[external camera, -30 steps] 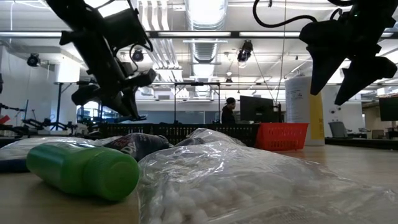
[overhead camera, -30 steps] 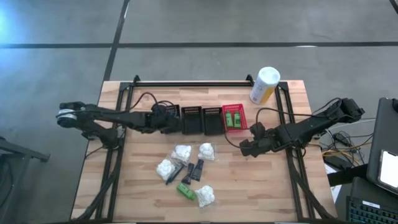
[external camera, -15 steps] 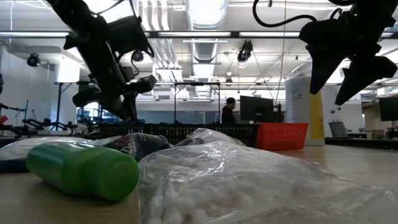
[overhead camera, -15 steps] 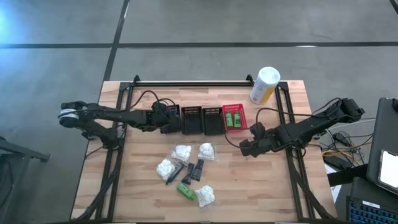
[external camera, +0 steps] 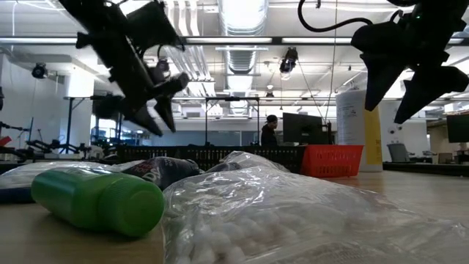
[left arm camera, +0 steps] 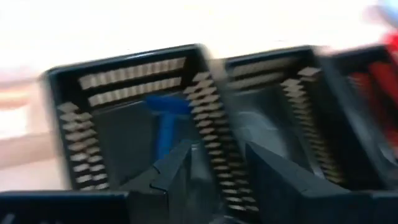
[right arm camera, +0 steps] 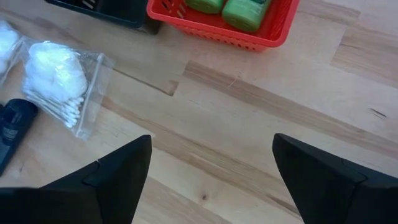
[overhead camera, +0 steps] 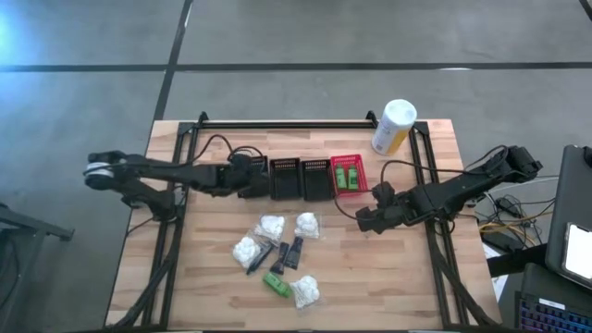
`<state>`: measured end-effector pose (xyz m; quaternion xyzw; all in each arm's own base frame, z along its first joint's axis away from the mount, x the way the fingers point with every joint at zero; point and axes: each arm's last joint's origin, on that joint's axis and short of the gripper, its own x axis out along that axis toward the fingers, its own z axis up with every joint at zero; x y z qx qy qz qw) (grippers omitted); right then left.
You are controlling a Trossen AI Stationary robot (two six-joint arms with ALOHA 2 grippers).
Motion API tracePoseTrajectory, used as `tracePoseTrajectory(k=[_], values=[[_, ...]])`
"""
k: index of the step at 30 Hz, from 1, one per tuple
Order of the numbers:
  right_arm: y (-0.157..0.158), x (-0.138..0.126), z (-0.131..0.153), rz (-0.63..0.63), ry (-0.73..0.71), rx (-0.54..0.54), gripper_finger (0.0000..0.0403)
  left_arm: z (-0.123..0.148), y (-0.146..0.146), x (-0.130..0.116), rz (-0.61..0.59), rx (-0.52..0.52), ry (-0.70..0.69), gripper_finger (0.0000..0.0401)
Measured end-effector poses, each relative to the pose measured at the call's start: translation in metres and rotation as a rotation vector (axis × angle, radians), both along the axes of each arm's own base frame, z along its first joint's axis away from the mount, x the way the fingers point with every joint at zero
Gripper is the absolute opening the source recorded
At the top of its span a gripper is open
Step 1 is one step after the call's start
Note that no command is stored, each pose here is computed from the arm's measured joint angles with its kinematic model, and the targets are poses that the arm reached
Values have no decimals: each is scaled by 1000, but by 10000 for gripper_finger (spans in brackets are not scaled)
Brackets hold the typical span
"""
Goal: Pick & Place Travel size toiletries
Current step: Adjust the white cotton pack
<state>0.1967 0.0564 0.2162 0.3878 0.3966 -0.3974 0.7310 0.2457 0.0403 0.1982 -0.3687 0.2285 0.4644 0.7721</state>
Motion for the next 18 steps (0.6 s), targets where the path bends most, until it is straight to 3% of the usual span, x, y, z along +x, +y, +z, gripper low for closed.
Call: tracePoseTrajectory(k=[6, 18], values=[[1, 2, 1, 6, -20, 5, 353, 30, -25, 14, -230, 62, -61, 154], [0, 1, -1, 35, -5, -13, 349, 46, -93, 18, -615, -121, -133, 154]])
